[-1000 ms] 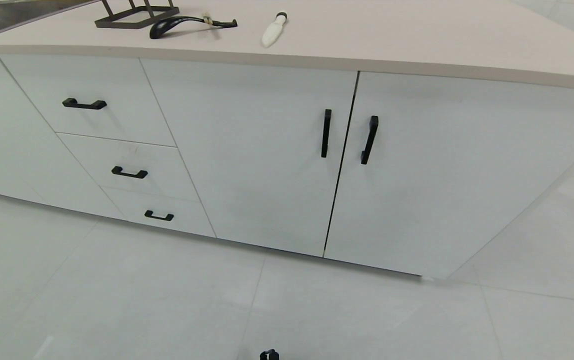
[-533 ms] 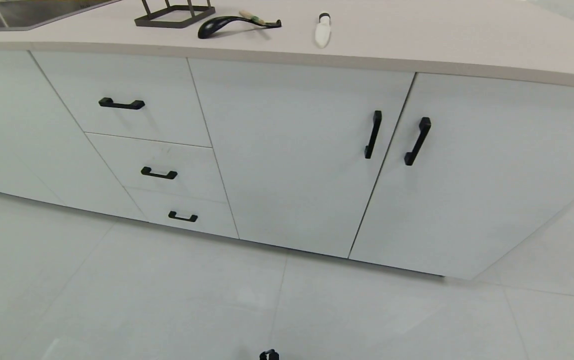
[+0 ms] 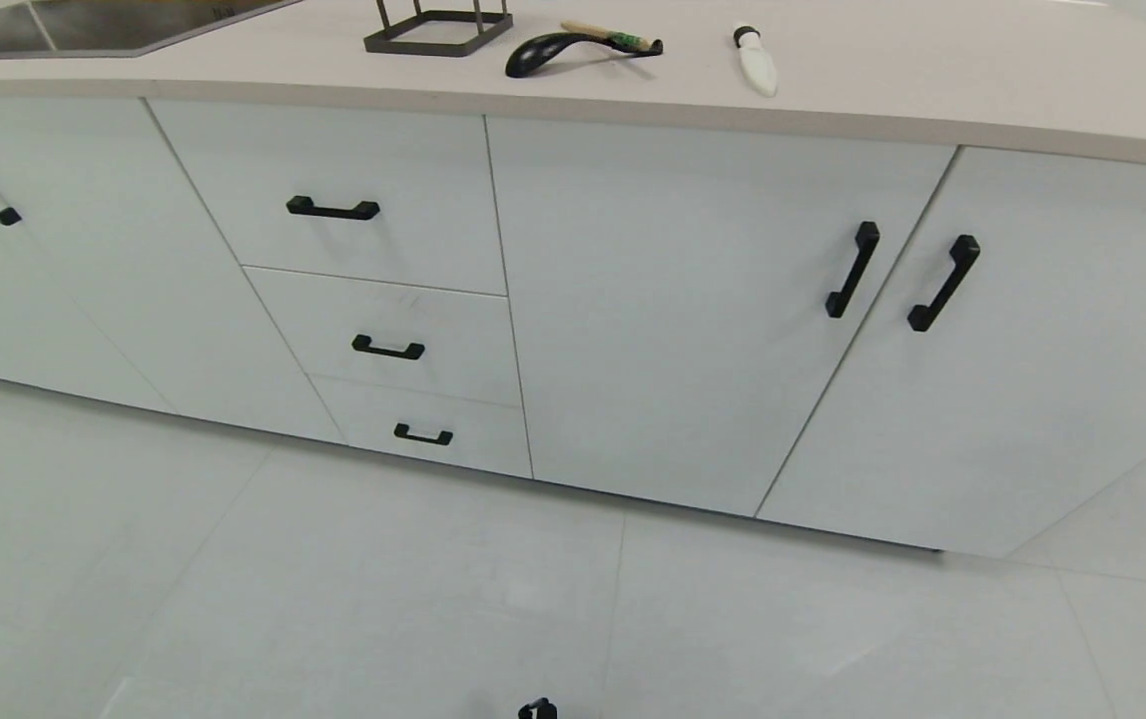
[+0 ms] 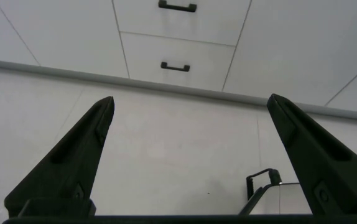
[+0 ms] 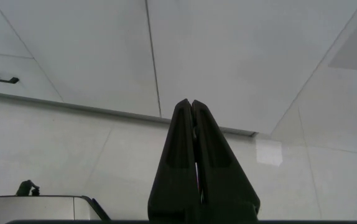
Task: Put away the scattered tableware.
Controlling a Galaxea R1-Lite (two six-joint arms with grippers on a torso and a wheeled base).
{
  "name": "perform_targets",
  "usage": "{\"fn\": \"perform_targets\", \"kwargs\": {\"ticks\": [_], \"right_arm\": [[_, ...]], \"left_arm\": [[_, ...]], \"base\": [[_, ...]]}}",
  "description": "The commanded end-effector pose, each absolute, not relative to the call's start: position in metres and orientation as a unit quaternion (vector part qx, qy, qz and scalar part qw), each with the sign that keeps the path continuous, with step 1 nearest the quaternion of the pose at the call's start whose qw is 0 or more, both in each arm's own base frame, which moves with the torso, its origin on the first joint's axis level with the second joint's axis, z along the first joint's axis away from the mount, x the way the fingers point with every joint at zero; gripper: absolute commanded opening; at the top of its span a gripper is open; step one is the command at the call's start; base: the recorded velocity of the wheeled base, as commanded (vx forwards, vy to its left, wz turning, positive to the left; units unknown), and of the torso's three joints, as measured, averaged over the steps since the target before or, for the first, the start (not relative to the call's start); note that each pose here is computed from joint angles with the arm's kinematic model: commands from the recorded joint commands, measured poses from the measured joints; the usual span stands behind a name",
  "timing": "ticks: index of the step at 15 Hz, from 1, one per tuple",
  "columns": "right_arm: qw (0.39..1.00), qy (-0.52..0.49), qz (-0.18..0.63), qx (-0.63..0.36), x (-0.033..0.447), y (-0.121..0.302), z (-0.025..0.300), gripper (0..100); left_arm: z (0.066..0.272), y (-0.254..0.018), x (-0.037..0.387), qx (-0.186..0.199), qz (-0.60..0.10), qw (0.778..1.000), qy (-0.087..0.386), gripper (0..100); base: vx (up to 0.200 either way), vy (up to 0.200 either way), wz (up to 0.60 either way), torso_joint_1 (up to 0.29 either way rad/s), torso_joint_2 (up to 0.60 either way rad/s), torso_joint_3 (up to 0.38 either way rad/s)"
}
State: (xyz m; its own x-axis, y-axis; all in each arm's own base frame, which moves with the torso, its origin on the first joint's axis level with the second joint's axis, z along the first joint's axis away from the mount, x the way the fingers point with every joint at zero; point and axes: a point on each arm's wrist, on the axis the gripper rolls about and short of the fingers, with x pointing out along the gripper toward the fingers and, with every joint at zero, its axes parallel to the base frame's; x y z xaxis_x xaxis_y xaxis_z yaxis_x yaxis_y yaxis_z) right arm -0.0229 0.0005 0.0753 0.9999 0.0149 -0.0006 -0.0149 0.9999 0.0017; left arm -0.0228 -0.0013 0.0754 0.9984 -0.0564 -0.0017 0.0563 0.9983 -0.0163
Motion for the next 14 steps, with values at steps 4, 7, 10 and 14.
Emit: {"fn": "perform_targets", "kwargs": {"ticks": [4, 7, 10, 14], "right_arm": [[1.0, 0.001, 0.008, 0.001, -0.0228, 0.0004, 0.0753, 0], [1.0, 0.001, 0.008, 0.001, -0.0228, 0.0005, 0.0753, 0], [1.0, 0.001, 0.008, 0.001, -0.0228, 0.0004, 0.0753, 0], [1.0, 0.001, 0.007, 0.001, -0.0228, 0.0004, 0.0753, 0]], "left_arm": [[0.0753, -0.0013, -0.0228, -0.008, -0.028, 1.0, 0.001, 100], [0.0755, -0.0013, -0.0228, -0.008, -0.028, 1.0, 0.0, 100], [0.0755, -0.0013, -0.0228, -0.008, -0.028, 1.0, 0.0, 100], [0.0755, -0.0012, -0.0228, -0.007, -0.028, 1.0, 0.0, 100]], "base": [[0.2, 0.0, 0.0, 0.002, 0.0, 0.007], [0.2, 0.0, 0.0, 0.004, 0.0, 0.002], [0.2, 0.0, 0.0, 0.002, 0.0, 0.002], [0.1, 0.0, 0.0, 0.0, 0.0, -0.001]]}}
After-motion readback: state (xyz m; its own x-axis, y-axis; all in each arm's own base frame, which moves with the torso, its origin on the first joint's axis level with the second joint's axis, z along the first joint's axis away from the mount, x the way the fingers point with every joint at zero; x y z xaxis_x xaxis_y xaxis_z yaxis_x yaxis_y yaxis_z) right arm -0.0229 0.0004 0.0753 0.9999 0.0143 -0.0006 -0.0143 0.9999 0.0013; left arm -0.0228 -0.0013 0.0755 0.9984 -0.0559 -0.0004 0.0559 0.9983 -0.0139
